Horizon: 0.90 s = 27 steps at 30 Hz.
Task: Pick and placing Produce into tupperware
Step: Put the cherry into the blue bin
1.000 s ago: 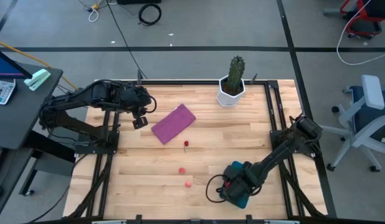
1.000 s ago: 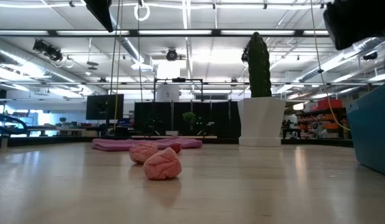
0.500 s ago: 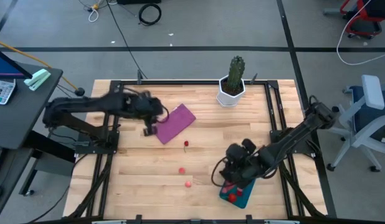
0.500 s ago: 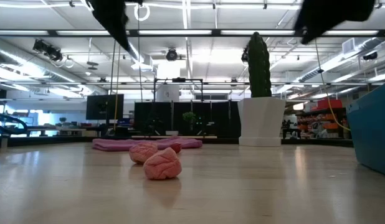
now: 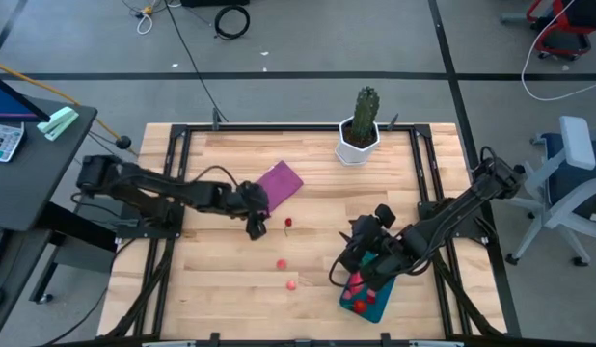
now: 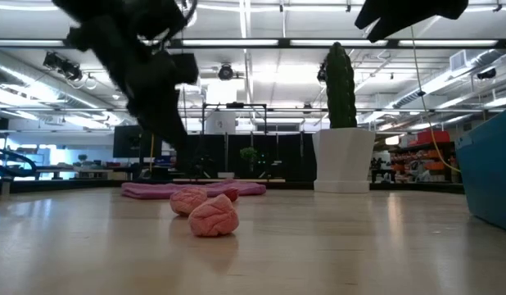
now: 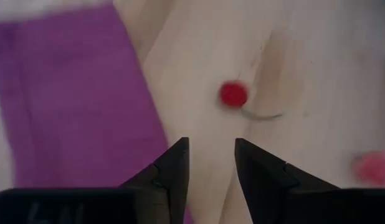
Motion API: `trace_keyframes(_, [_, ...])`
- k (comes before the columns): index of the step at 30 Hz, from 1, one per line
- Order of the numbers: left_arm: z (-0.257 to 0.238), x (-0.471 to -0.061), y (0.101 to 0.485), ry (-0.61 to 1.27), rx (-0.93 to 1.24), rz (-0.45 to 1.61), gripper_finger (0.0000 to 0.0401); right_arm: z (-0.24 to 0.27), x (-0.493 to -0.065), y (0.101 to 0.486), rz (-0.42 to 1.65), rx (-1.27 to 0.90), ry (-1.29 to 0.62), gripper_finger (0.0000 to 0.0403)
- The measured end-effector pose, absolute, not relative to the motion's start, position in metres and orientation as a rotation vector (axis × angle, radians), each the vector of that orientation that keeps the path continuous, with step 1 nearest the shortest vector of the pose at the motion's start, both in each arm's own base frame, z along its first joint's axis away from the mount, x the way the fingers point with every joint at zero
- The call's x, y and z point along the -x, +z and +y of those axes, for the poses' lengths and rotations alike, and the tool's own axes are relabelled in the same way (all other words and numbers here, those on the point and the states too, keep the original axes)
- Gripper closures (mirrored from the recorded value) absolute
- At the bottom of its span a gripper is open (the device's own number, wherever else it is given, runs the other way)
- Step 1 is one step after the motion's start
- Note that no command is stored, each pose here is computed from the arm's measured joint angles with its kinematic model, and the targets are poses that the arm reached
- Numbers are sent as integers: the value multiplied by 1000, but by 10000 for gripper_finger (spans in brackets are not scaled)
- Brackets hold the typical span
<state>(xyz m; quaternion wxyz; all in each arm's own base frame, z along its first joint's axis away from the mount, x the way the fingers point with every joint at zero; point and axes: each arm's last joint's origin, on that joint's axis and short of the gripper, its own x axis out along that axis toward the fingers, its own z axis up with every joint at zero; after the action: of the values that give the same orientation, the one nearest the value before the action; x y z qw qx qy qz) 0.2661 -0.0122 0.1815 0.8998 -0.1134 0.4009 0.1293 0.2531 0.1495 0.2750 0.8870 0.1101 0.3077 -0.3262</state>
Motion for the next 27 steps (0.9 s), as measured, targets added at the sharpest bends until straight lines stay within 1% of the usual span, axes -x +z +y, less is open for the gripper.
trace_keyframes(4, [-20, -279, 158, 252, 258, 800, 259, 148, -256, 274, 606, -192, -699, 199])
trace_keyframes(8, [-30, -302, 147, 209, 236, 760, 250, 144, -258, 274, 598, -198, -718, 199])
trace_keyframes(13, [-36, -324, 131, 209, 192, 809, 240, 143, -259, 274, 598, -203, -718, 199])
trace_keyframes(17, [-36, -335, 129, 235, 182, 798, 239, 144, -259, 274, 602, -207, -714, 199])
trace_keyframes(27, [-35, -339, 130, 267, 170, 784, 238, 144, -259, 274, 617, -191, -702, 199])
